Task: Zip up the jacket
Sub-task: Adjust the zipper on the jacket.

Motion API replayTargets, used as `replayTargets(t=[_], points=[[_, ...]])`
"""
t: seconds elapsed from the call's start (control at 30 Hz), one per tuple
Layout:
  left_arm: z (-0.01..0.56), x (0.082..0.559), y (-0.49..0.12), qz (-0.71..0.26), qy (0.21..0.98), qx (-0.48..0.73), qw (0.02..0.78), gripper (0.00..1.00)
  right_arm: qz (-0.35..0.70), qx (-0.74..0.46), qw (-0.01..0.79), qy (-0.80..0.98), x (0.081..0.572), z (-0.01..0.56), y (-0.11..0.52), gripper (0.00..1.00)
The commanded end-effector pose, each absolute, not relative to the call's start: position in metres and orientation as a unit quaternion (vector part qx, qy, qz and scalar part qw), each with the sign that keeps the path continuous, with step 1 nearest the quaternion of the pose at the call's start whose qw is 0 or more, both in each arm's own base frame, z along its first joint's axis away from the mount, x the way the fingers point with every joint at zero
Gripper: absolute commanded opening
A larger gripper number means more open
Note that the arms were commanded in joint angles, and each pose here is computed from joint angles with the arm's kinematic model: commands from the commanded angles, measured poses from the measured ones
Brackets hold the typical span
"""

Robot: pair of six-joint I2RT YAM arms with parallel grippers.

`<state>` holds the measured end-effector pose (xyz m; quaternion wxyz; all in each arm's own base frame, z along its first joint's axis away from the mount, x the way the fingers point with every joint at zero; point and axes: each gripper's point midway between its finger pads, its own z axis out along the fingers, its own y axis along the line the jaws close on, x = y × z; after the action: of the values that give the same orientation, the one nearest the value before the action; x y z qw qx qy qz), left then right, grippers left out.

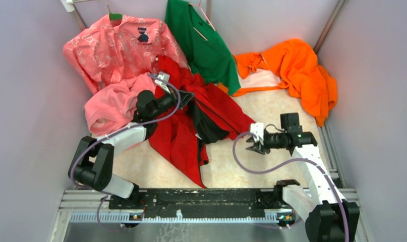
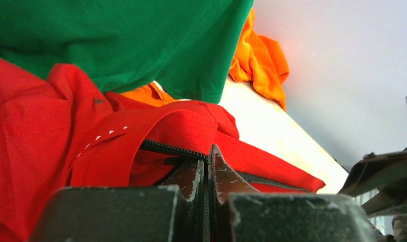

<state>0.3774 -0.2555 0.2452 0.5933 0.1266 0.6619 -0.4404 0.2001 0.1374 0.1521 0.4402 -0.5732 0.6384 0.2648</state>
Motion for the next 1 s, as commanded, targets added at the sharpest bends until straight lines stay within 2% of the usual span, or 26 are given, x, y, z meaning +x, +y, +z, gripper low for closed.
replayTargets(t=[0.0,0.13,0.2,0.37,0.97], points=[[0.251,0.379,-0.265,-0.456,0.674,0.133,0.566,0.00,0.250,-0.686,0.456,0.509,0.172,0.133,0.143,0.34],[0.250,0.377,-0.268,-0.465,0.681,0.126,0.551,0.00,0.216,-0.672,0.459,0.540,0.191,0.130,0.136,0.35],[0.248,0.376,-0.269,-0.472,0.688,0.118,0.539,0.00,0.202,-0.659,0.463,0.558,0.200,0.130,0.132,0.46],[0.242,0.376,-0.273,-0.490,0.711,0.089,0.497,0.00,0.194,-0.634,0.472,0.581,0.212,0.129,0.131,0.53],[0.237,0.378,-0.283,-0.489,0.741,0.013,0.460,0.00,0.170,-0.592,0.470,0.633,0.234,0.120,0.139,0.51]])
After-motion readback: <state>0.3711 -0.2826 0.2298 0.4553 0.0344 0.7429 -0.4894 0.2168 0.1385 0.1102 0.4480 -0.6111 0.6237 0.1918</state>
